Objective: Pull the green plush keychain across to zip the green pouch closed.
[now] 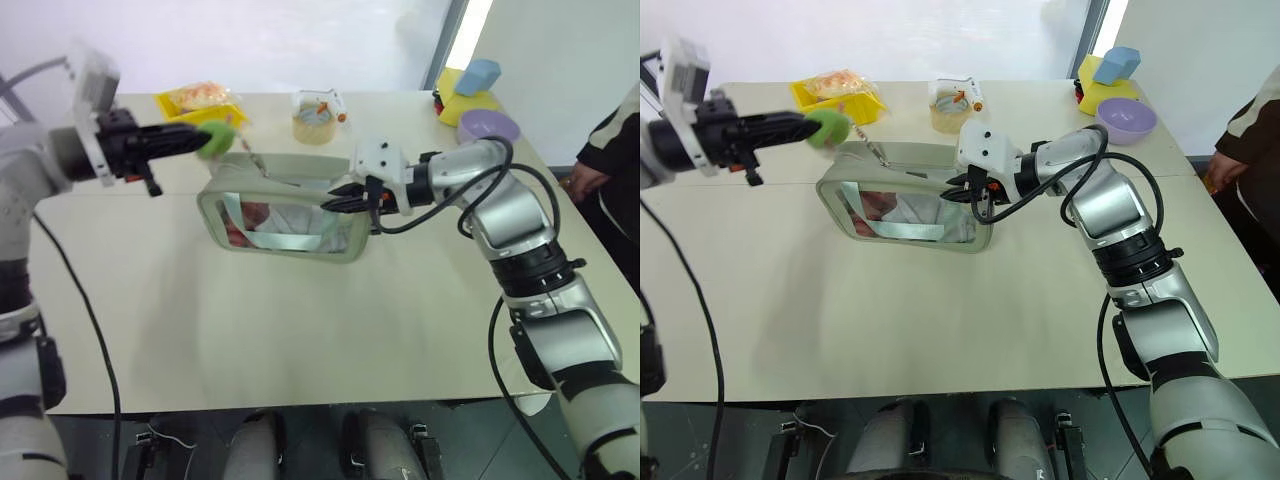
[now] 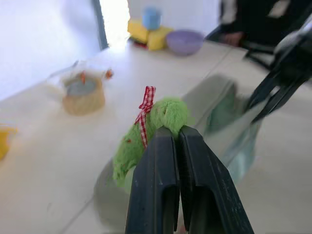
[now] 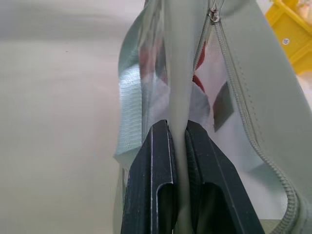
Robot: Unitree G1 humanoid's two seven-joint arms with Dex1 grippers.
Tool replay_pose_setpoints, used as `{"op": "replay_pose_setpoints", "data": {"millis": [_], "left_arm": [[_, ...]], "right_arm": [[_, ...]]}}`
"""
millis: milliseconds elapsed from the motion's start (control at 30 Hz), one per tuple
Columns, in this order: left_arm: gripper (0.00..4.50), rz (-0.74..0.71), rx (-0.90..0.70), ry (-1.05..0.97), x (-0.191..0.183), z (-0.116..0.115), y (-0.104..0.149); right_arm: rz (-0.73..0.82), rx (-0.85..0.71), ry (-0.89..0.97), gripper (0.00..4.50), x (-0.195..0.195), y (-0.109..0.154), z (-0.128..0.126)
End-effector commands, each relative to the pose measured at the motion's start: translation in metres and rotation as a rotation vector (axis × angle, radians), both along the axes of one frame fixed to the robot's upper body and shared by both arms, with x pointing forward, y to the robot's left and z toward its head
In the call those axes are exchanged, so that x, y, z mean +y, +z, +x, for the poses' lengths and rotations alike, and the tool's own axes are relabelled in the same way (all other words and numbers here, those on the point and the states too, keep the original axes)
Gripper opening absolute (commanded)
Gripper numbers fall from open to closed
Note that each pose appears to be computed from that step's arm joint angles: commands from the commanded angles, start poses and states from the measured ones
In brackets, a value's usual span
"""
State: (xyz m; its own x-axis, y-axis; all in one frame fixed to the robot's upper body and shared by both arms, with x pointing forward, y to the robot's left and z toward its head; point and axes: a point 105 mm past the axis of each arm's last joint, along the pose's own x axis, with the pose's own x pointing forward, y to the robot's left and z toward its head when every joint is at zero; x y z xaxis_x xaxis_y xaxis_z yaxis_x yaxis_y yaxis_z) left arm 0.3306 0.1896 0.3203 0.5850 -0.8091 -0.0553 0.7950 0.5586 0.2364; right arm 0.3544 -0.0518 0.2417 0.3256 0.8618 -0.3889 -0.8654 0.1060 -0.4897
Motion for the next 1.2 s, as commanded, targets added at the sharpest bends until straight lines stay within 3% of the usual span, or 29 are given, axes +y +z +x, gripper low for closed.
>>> {"op": "replay_pose_setpoints", "data": {"millis": [33,167,300,400,633,767,867,967,1133,1200], "left_arm": [[0.02,0.063,-0.028,-0.053,-0.019,-0.003,-0.004],[0.02,0.168,0.004,-0.096,-0.026,-0.005,-0.03],[0.02,0.205,-0.002,-0.106,-0.022,-0.007,-0.031],[0.94,0.216,-0.021,-0.099,-0.019,-0.006,-0.027],[4.38,0.285,-0.066,-0.001,0.002,-0.003,-0.016],[4.38,0.298,-0.035,0.033,0.021,-0.009,-0.014],[4.38,0.322,0.026,0.063,0.036,-0.009,-0.036],[4.38,0.32,0.044,0.094,0.04,0.001,-0.059],[4.38,0.273,0.043,0.123,0.04,0.016,-0.07],[3.87,0.248,0.044,0.097,0.036,0.015,-0.068]], "right_arm": [[0.02,-0.043,0.02,0.0,0.005,0.01,-0.002],[0.022,-0.047,0.014,0.0,0.003,0.011,-0.003],[0.021,-0.046,0.003,0.0,0.001,0.01,-0.002],[0.024,-0.043,0.001,0.0,0.001,0.009,-0.002],[0.03,-0.046,0.007,0.0,0.004,0.009,0.0],[0.031,-0.048,0.008,0.0,0.004,0.01,0.001],[0.031,-0.047,0.011,0.0,0.004,0.01,0.002],[0.032,-0.047,0.016,0.0,0.006,0.01,0.002],[0.029,-0.05,0.021,0.0,0.007,0.012,0.0],[0.028,-0.051,0.019,0.0,0.006,0.012,0.0]]}}
